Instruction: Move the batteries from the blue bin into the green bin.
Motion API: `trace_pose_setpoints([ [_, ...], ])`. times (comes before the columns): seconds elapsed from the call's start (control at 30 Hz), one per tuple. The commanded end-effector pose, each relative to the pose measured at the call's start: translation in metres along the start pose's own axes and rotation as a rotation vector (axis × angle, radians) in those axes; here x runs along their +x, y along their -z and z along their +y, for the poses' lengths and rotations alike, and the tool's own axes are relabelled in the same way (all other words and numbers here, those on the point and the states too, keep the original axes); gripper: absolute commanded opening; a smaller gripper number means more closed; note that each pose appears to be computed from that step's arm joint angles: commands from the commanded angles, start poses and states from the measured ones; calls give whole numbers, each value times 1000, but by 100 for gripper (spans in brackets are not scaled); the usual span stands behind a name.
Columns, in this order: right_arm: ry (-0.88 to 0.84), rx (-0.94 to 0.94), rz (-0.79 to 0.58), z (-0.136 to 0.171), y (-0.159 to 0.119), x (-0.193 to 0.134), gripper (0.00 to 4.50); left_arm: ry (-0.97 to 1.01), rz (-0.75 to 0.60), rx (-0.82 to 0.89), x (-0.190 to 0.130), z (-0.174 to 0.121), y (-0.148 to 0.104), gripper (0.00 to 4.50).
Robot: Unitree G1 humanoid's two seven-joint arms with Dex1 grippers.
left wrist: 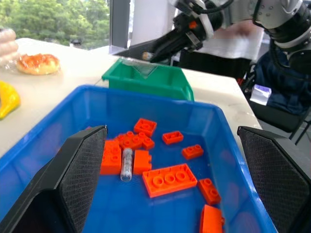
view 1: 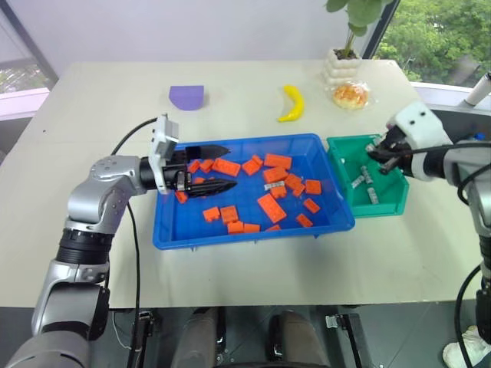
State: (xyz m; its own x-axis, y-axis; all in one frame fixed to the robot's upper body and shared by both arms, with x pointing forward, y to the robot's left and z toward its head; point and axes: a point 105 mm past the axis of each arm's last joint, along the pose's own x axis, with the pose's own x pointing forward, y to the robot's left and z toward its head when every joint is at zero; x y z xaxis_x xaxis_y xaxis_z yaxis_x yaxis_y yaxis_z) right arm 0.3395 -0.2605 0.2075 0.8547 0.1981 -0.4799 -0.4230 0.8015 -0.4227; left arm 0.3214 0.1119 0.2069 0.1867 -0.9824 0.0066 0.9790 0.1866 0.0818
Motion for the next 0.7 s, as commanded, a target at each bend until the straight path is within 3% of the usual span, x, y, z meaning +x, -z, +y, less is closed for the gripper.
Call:
trace_pose_setpoints([
  [0.03, 57, -31, -43, -11, -9, -11, 8, 4, -12, 57, -2, -1, -11, 450],
  [0.07, 67, -44, -29, -13, -6, -11, 8, -2, -11, 56, -3, -1, -11, 450],
  [0.37, 89, -88, -24, -21, -3, -8, 445, -37, -3, 53, -13, -6, -10, 450],
  [0.5, 110, -153, -54, -24, -17, -9, 445, -43, 0, 51, -14, -8, -10, 450],
  [0.57, 85, -148, -128, -19, -38, -7, 445, -47, 1, 50, -15, -8, -9, 450],
  [0.7, -114, -35, -308, 18, -83, -1, 445, -61, 2, 49, -16, -8, -9, 450],
])
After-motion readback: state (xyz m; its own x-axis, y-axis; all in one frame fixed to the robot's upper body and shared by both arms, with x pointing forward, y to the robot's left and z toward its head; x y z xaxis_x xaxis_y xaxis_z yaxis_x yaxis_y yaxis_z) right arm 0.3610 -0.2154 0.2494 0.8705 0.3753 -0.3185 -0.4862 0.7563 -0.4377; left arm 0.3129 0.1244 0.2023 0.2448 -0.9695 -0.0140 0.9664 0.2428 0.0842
